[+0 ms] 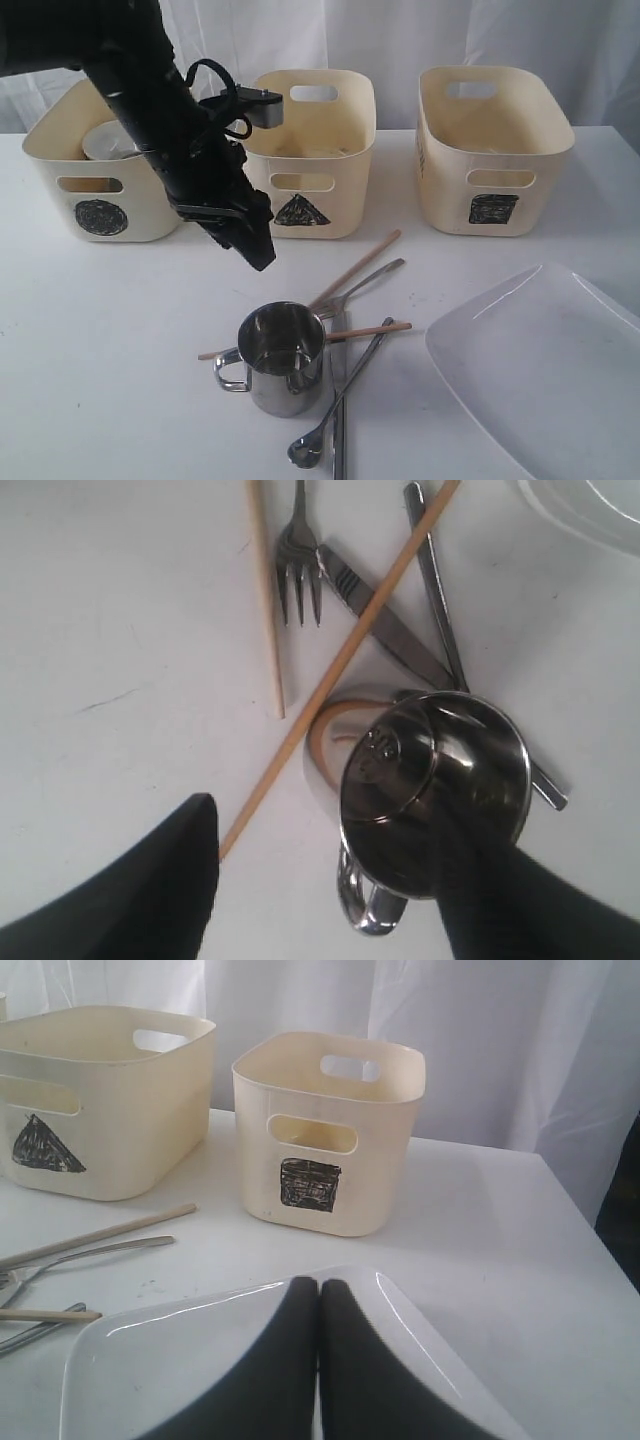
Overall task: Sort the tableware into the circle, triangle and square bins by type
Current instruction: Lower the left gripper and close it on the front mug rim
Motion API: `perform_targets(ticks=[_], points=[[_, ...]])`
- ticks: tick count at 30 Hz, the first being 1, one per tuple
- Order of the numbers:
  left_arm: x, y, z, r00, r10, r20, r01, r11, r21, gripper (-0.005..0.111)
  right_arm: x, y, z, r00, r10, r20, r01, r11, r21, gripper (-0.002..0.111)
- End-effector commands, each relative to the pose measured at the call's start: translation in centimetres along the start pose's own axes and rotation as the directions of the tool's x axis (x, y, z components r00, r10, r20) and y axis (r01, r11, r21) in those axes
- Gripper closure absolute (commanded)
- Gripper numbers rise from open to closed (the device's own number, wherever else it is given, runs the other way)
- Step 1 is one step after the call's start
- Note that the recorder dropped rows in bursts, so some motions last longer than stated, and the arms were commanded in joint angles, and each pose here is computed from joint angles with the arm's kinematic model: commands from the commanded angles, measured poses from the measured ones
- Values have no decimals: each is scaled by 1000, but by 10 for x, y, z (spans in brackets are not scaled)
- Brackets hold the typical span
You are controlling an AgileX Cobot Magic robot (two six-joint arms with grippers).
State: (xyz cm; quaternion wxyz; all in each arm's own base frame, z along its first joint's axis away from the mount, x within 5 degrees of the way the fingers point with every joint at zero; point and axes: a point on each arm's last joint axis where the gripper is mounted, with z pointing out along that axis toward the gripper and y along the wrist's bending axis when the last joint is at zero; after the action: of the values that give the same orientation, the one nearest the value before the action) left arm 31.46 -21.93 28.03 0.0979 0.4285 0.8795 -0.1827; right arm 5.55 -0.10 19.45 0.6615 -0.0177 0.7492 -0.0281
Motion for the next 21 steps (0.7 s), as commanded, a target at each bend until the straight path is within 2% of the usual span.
perform_targets(ticks=[1, 7, 21], points=[[-1, -10, 17, 999, -9, -50, 12, 998, 55, 42, 0, 0, 0, 1000, 3, 2, -3, 1000, -1, 108], [-2, -17, 39, 993, 15, -113, -9, 999, 49, 42, 0, 0, 0, 1000, 3, 2, -3, 1000, -1, 108], [1, -13, 64, 979, -9, -202, 17, 999, 37, 42, 0, 0, 0, 1000, 3, 2, -3, 1000, -1, 108]])
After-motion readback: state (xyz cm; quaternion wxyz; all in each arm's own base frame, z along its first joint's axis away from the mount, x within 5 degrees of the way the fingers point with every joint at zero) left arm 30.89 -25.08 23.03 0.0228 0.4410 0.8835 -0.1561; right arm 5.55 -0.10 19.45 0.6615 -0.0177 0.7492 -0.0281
